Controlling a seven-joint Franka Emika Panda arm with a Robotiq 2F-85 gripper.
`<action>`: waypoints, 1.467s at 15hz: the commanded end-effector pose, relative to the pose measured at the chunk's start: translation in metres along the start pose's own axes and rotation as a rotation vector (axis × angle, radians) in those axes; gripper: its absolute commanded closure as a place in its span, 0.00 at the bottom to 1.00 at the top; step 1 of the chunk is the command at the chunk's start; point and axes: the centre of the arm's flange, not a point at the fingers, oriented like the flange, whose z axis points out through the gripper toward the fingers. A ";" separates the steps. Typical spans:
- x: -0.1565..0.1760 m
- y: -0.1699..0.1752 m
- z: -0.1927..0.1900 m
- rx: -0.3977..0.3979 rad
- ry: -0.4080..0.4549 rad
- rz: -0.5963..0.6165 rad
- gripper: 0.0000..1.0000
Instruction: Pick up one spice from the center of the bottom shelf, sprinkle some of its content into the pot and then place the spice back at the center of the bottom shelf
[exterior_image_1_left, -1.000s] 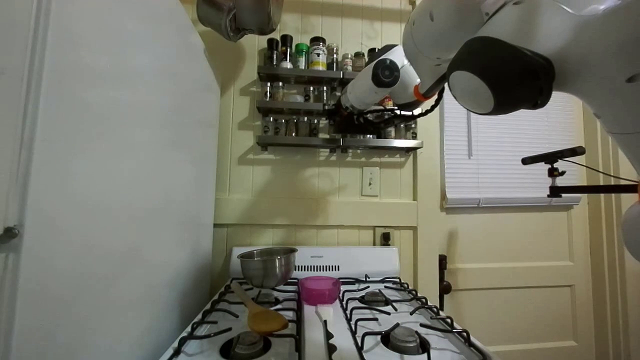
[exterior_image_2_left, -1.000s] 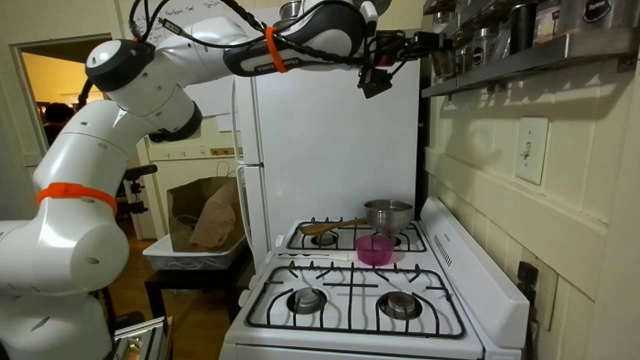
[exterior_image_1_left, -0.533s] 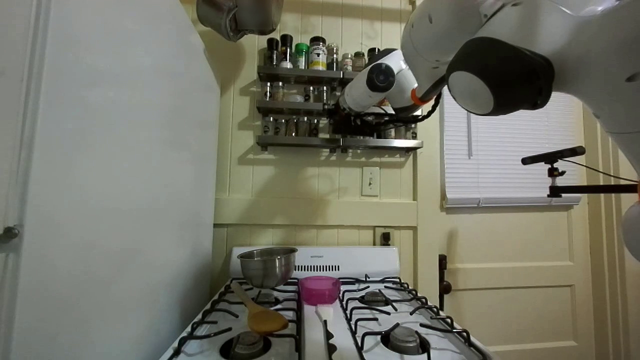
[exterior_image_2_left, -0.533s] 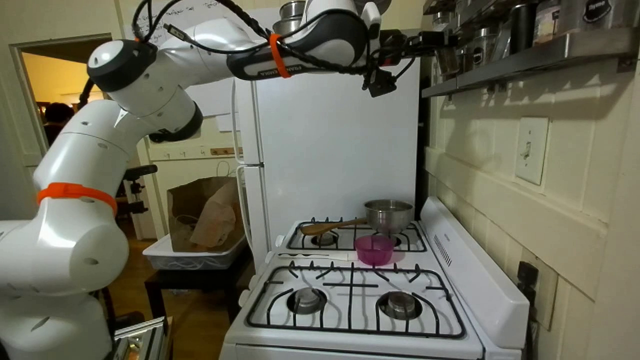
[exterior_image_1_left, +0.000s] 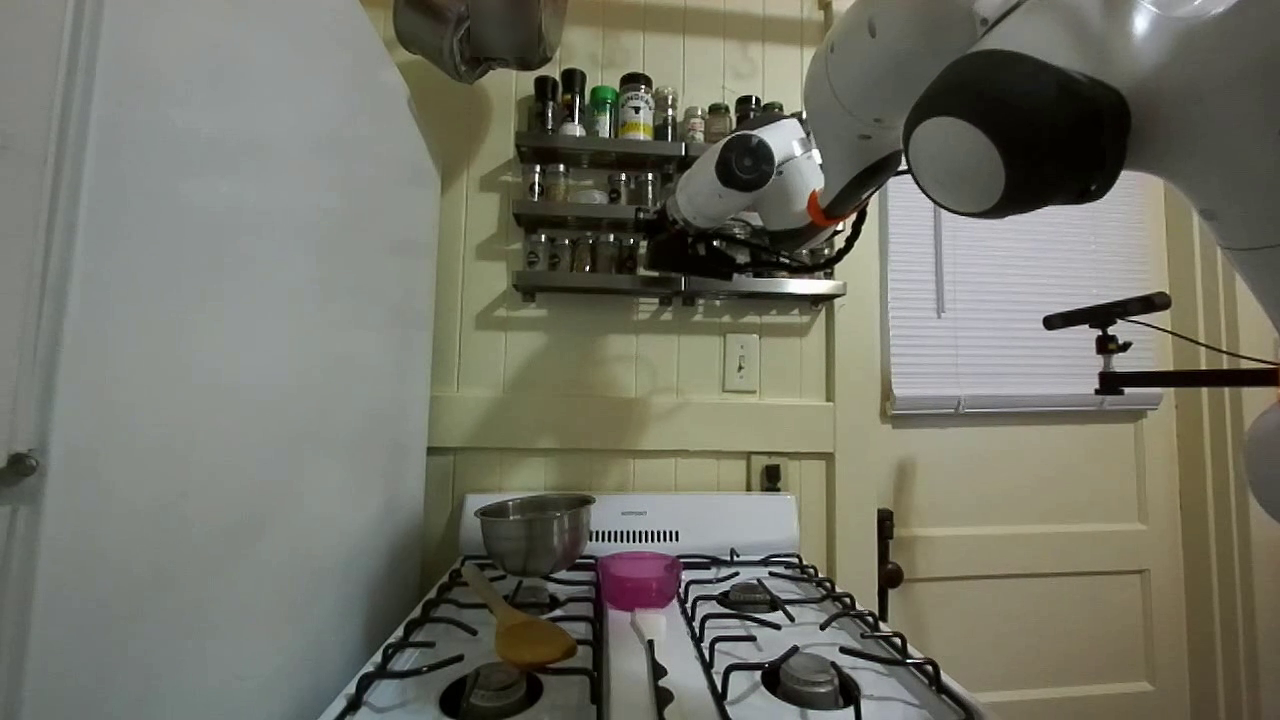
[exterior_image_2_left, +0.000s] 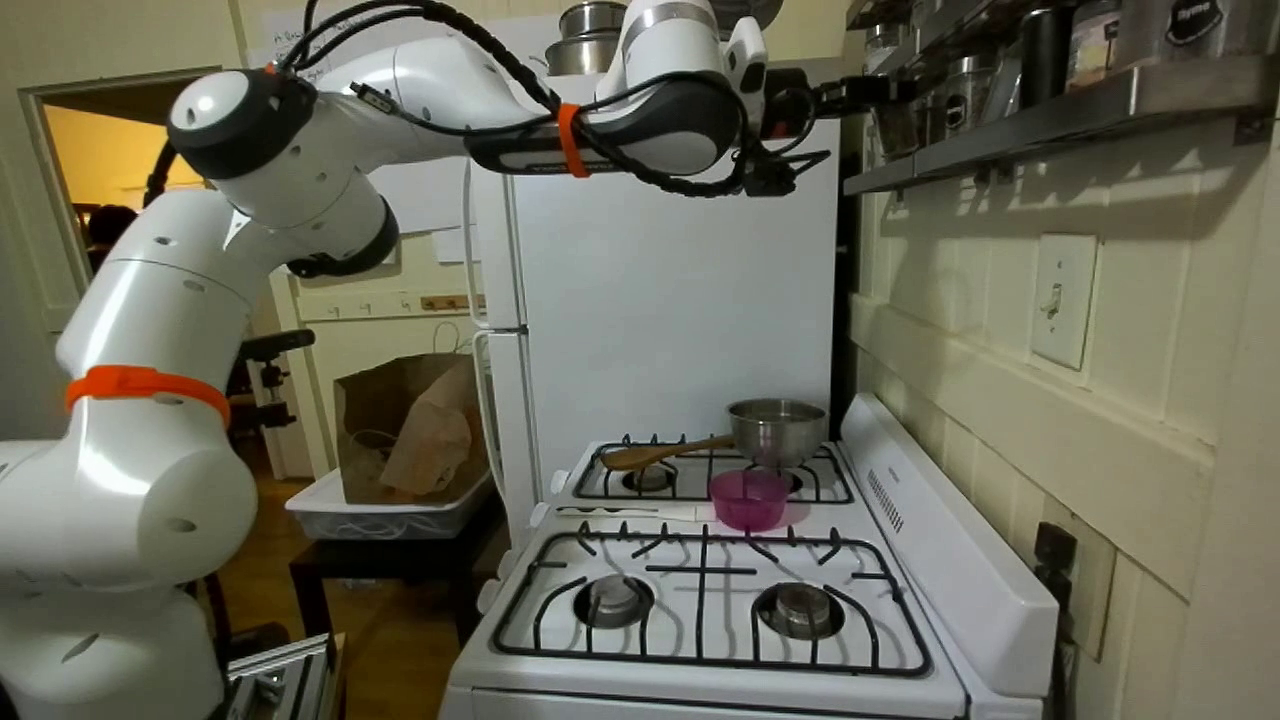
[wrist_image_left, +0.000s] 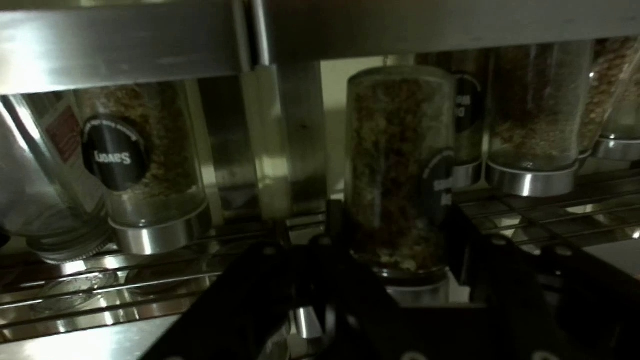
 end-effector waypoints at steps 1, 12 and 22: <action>0.015 -0.011 0.018 -0.017 0.009 0.027 0.76; 0.010 -0.011 0.032 -0.050 -0.002 0.022 0.76; 0.009 -0.013 0.038 -0.087 -0.042 -0.024 0.40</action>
